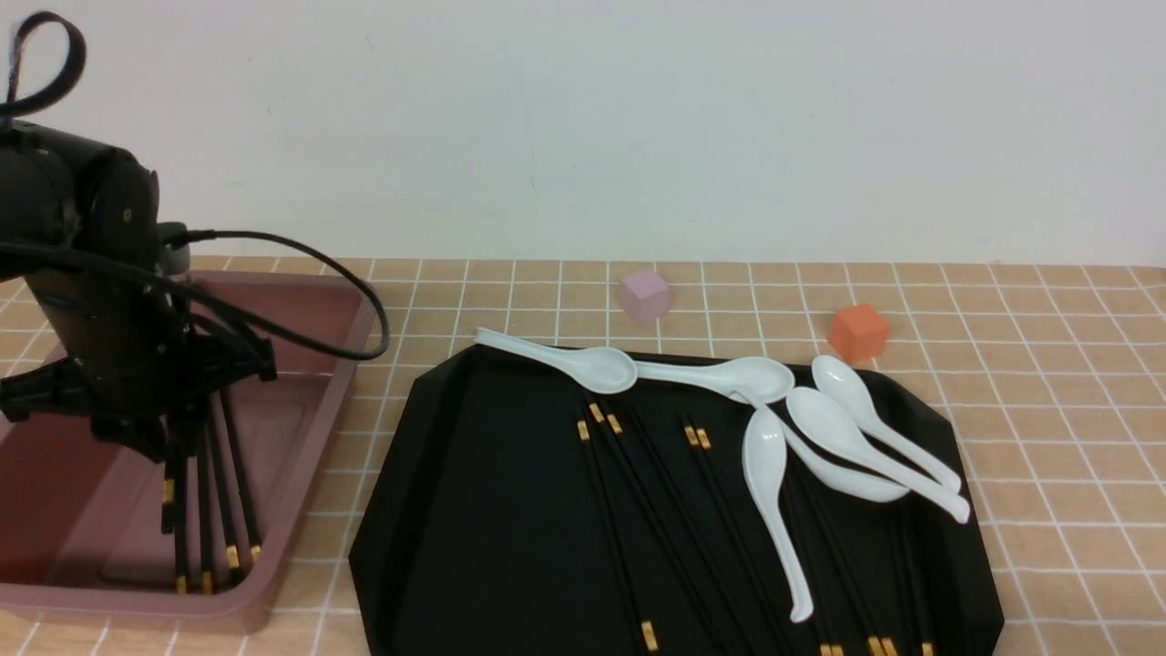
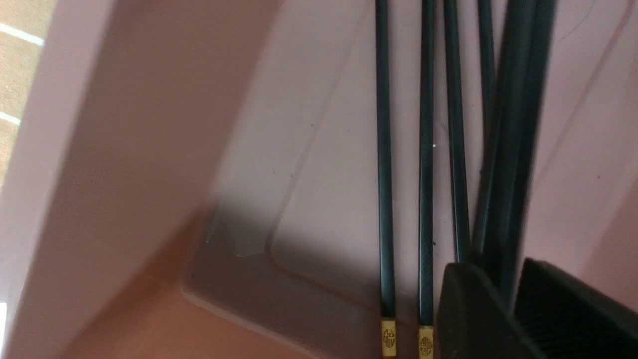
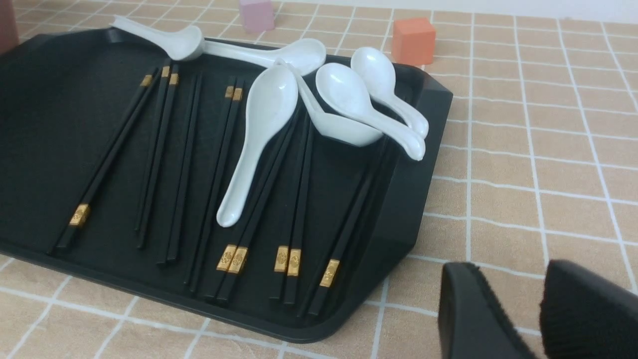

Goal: On brown tablecloth take chopsticks from black tray and put them in box.
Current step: 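Place the chopsticks into the pink bin with the left gripper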

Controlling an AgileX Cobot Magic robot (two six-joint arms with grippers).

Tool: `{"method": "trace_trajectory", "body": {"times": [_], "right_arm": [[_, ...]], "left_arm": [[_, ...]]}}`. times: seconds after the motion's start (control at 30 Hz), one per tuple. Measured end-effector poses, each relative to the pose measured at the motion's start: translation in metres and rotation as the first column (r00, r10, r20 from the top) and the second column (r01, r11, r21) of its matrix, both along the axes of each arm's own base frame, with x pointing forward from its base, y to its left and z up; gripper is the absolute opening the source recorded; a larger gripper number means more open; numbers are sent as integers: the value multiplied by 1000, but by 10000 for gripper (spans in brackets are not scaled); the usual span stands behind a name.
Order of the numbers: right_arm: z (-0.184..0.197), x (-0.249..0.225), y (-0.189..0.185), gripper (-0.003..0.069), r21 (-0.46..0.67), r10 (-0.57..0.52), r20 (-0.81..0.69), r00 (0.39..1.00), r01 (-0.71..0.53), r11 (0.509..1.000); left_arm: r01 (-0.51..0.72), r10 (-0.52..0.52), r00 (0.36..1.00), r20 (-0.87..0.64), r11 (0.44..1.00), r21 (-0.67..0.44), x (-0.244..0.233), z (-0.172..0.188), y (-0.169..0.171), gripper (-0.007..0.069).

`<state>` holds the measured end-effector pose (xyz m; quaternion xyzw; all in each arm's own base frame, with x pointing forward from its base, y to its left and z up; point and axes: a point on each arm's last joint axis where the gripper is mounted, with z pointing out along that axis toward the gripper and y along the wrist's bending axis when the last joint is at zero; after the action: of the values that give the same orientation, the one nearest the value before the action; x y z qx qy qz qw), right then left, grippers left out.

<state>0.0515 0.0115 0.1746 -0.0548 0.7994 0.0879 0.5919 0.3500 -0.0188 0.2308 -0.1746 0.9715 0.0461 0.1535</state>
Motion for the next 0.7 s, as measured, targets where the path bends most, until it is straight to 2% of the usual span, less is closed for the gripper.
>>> {"method": "trace_trajectory", "body": {"times": [0.03, 0.07, 0.17, 0.27, 0.4, 0.53, 0.57, 0.7], "right_arm": [[0, 0, 0, 240, 0, 0, 0, 1000, 0, 1000], [0, 0, 0, 240, 0, 0, 0, 1000, 0, 1000], [0, 0, 0, 240, 0, 0, 0, 1000, 0, 1000], [0, 0, 0, 240, 0, 0, 0, 1000, 0, 1000], [0, 0, 0, 240, 0, 0, 0, 1000, 0, 1000], [0, 0, 0, 240, 0, 0, 0, 1000, 0, 1000], [0, 0, 0, 240, 0, 0, 0, 1000, 0, 1000], [0, 0, 0, 240, 0, 0, 0, 1000, 0, 1000]], "left_arm": [[1, -1, 1000, 0, 1000, 0, 0, 0, 0, 194], [3, -3, 1000, -5, 1000, 2, 0, 0, 0, 239], [5, -5, 1000, -12, 1000, 2, -2, 3, 0, 305], [36, -36, 999, -15, 999, 12, -9, 16, 1, 314], [65, -65, 998, -2, 998, 27, -26, 42, 3, 231], [56, -56, 995, 81, 998, 6, -62, 89, 5, 12], [61, -60, 992, 112, 998, -5, -71, 99, 5, -12], [104, -89, 977, 192, 992, -69, -111, 120, 3, -13]]}}
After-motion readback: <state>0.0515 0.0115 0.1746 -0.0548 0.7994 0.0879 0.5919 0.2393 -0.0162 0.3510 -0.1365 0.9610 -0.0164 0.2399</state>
